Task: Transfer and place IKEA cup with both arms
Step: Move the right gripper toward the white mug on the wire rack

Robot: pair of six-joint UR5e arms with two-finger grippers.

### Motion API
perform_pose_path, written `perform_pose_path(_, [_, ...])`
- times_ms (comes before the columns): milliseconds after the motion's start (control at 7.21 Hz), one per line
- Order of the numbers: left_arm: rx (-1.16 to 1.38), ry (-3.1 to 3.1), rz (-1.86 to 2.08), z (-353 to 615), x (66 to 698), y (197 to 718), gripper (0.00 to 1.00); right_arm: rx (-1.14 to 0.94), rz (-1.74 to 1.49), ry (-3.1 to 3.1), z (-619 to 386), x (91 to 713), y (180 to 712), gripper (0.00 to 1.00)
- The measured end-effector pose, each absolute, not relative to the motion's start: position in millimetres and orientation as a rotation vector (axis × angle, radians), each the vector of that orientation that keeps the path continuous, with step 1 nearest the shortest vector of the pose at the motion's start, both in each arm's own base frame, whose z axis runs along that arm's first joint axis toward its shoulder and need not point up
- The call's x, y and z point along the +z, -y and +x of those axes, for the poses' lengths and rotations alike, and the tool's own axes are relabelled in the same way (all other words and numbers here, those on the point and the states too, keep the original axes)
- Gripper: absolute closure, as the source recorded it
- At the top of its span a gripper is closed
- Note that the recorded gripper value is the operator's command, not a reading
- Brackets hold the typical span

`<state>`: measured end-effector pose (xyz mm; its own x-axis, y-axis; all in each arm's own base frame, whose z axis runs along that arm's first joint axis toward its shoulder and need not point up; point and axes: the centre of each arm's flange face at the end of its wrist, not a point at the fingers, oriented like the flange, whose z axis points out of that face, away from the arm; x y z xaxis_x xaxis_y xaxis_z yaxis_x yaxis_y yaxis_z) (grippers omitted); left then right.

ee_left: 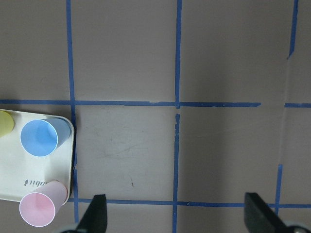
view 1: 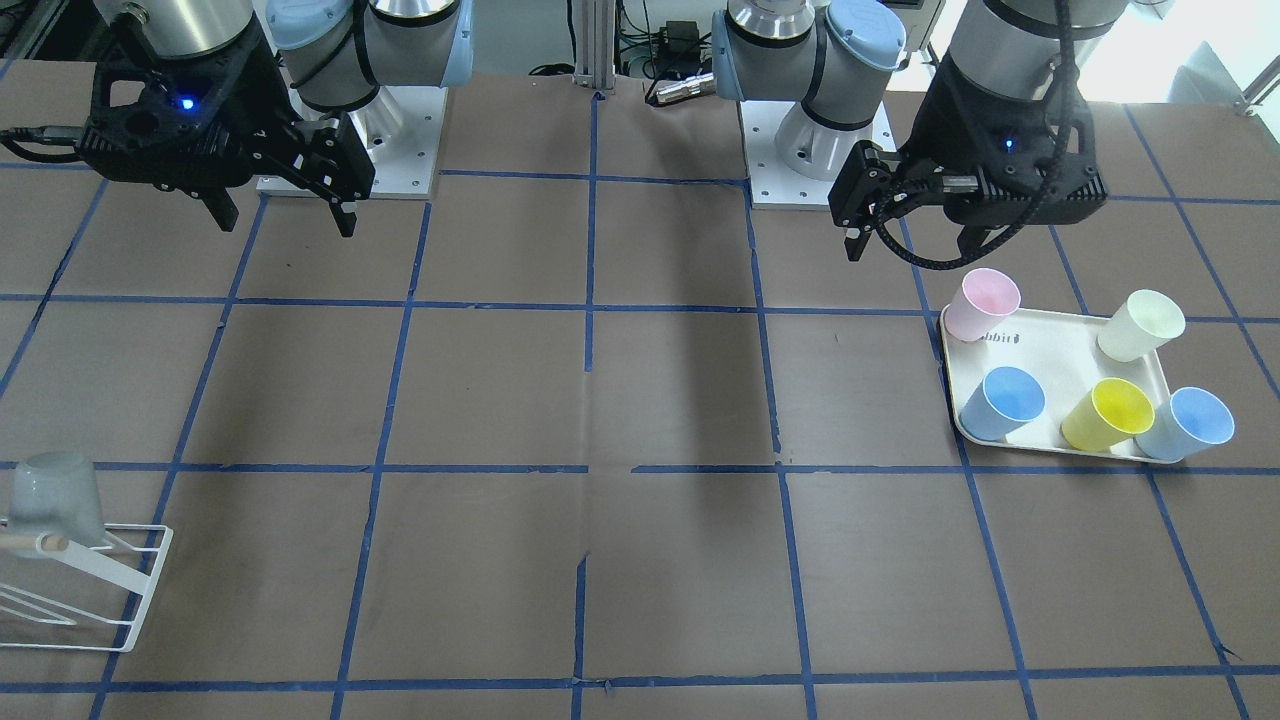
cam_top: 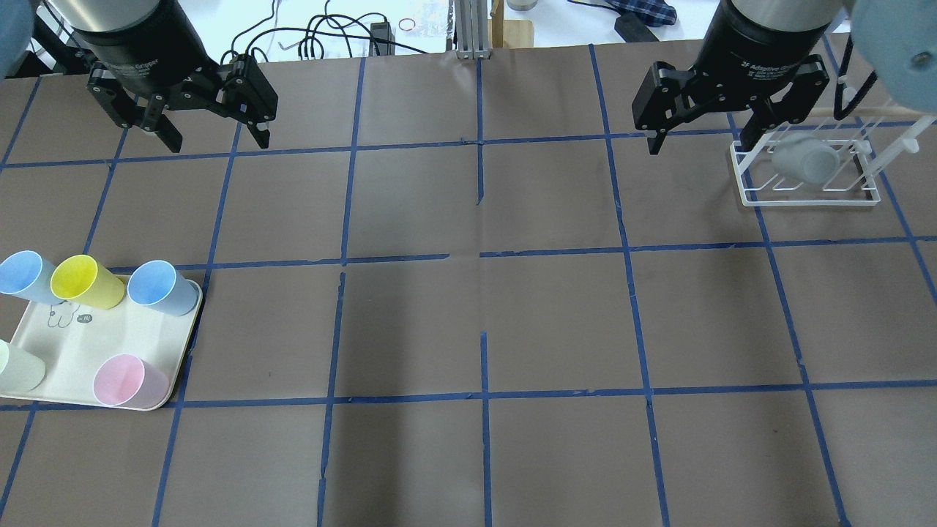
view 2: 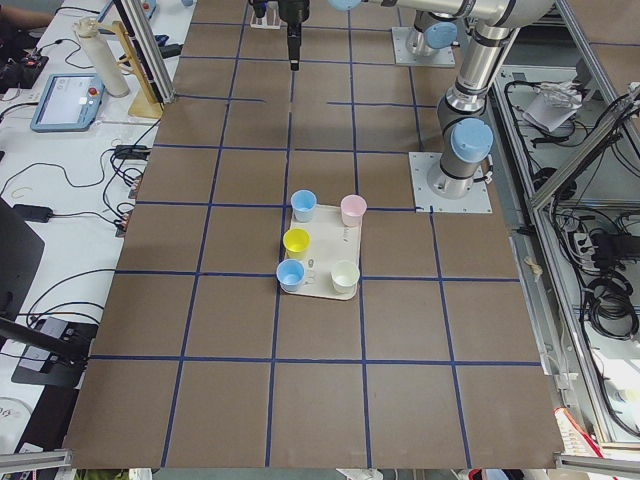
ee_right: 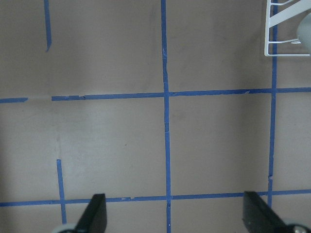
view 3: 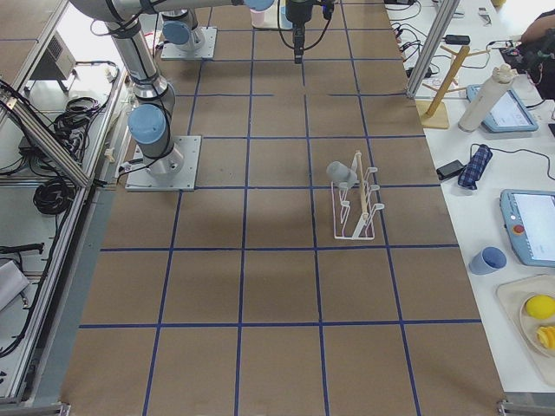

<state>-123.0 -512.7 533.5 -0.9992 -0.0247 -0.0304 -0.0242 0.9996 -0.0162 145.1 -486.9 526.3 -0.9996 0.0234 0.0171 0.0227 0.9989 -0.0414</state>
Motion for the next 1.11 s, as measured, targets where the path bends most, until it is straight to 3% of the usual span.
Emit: perform_pose_path(1109, [-0.028, -3.111, -0.042, -123.1, 533.6, 509.8, 0.00, 0.099, -0.035, 3.130, 146.3, 535.8, 481.8, 0.00])
